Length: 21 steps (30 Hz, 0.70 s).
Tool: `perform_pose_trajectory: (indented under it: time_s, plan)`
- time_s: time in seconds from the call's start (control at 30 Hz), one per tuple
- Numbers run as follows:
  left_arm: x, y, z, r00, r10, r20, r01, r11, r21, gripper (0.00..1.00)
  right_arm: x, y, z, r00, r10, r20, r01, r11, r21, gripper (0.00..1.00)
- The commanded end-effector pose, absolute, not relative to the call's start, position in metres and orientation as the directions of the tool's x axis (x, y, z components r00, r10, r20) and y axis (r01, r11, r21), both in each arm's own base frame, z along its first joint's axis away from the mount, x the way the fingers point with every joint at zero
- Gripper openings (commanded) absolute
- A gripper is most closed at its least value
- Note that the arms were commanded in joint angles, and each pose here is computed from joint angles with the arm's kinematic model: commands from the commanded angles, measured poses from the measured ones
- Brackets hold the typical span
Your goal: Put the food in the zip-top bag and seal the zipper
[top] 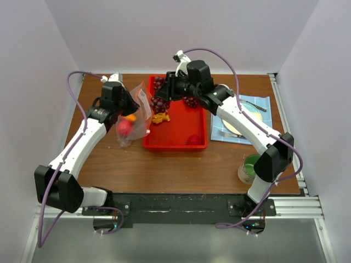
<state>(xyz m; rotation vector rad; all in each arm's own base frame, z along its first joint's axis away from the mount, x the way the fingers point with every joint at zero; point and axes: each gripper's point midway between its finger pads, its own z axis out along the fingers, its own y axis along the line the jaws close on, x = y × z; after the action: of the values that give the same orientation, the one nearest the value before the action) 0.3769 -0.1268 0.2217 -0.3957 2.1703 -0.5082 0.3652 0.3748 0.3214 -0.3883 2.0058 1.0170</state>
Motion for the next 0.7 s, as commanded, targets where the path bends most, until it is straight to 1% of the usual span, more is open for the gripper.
perform_pose_trajectory:
  time_s: [0.0, 0.03, 0.1, 0.13, 0.17, 0.27, 0.4, 0.67]
  plan:
    - [0.383, -0.131, 0.245, -0.554, -0.449, -0.701, -0.045, 0.857, -0.513, 0.0, 0.335, 0.402, 0.388, -0.556, 0.145, -0.819, -0.743, 0.355, 0.567, 0.24]
    - [0.383, -0.131, 0.247, -0.553, -0.449, -0.702, -0.042, 0.857, -0.514, 0.0, 0.329, 0.406, 0.394, -0.562, 0.146, -0.814, -0.761, 0.297, 0.577, 0.24]
    - [0.383, -0.131, 0.251, -0.549, -0.45, -0.704, -0.038, 0.855, -0.517, 0.0, 0.323, 0.414, 0.388, -0.586, 0.135, -0.799, -0.764, 0.238, 0.6, 0.24]
    - [0.383, -0.131, 0.252, -0.549, -0.449, -0.705, -0.036, 0.856, -0.516, 0.0, 0.318, 0.417, 0.394, -0.592, 0.139, -0.794, -0.772, 0.185, 0.608, 0.24]
    - [0.382, -0.131, 0.256, -0.544, -0.45, -0.708, -0.032, 0.855, -0.518, 0.0, 0.317, 0.419, 0.393, -0.6, 0.137, -0.788, -0.77, 0.168, 0.616, 0.24]
    - [0.38, -0.132, 0.261, -0.541, -0.449, -0.711, -0.022, 0.853, -0.522, 0.0, 0.318, 0.429, 0.377, -0.643, 0.112, -0.757, -0.745, 0.135, 0.653, 0.24]
    - [0.378, -0.131, 0.269, -0.532, -0.45, -0.717, -0.015, 0.852, -0.524, 0.0, 0.329, 0.438, 0.354, -0.68, 0.098, -0.726, -0.717, 0.118, 0.687, 0.24]
    - [0.37, -0.129, 0.289, -0.508, -0.441, -0.74, 0.016, 0.854, -0.52, 0.0, 0.345, 0.443, 0.326, -0.743, 0.103, -0.662, -0.654, 0.096, 0.75, 0.24]
